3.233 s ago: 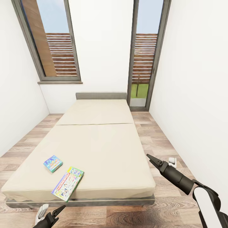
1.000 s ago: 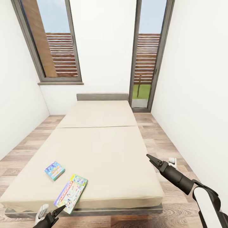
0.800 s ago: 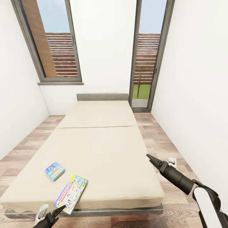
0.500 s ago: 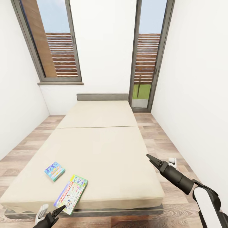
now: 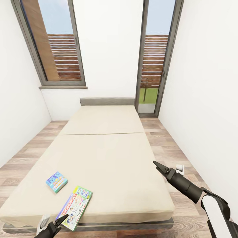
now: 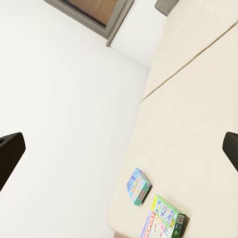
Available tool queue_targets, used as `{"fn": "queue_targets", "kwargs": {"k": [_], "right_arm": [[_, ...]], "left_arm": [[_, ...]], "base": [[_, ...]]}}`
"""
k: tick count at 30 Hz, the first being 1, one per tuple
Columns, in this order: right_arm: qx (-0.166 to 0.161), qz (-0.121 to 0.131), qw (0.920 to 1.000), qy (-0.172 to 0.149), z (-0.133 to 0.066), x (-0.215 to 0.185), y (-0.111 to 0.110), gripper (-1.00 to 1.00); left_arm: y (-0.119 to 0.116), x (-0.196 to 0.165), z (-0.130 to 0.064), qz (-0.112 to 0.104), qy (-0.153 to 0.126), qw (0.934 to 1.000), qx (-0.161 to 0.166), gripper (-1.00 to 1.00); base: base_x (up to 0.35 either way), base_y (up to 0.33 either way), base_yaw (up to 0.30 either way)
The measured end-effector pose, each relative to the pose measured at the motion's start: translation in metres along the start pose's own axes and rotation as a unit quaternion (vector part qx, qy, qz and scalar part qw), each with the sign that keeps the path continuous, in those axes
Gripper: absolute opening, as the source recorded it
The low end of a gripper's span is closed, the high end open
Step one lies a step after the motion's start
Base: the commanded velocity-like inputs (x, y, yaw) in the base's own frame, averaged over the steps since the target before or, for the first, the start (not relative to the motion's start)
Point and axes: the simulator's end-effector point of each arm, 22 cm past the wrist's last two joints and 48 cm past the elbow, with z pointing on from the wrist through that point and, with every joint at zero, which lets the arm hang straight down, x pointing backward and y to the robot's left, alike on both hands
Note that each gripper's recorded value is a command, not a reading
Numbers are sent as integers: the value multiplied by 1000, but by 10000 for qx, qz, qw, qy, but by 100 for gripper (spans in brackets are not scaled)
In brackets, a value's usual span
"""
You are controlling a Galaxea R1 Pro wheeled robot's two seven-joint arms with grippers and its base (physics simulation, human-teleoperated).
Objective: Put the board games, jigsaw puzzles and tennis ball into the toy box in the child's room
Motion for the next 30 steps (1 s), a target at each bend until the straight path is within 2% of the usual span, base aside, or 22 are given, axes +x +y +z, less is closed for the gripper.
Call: {"fn": "queue_targets", "kwargs": {"k": [24,30], "right_arm": [[3,0,10000,-7,0,-1,0,100],[4,-2,10000,-6,-1,6,-10,100]], "left_arm": [[0,1,0,-14,10,10000,7,100],[9,4,5,-17,9,10000,8,100]], "base": [[0,0,0],[0,0,0]]}}
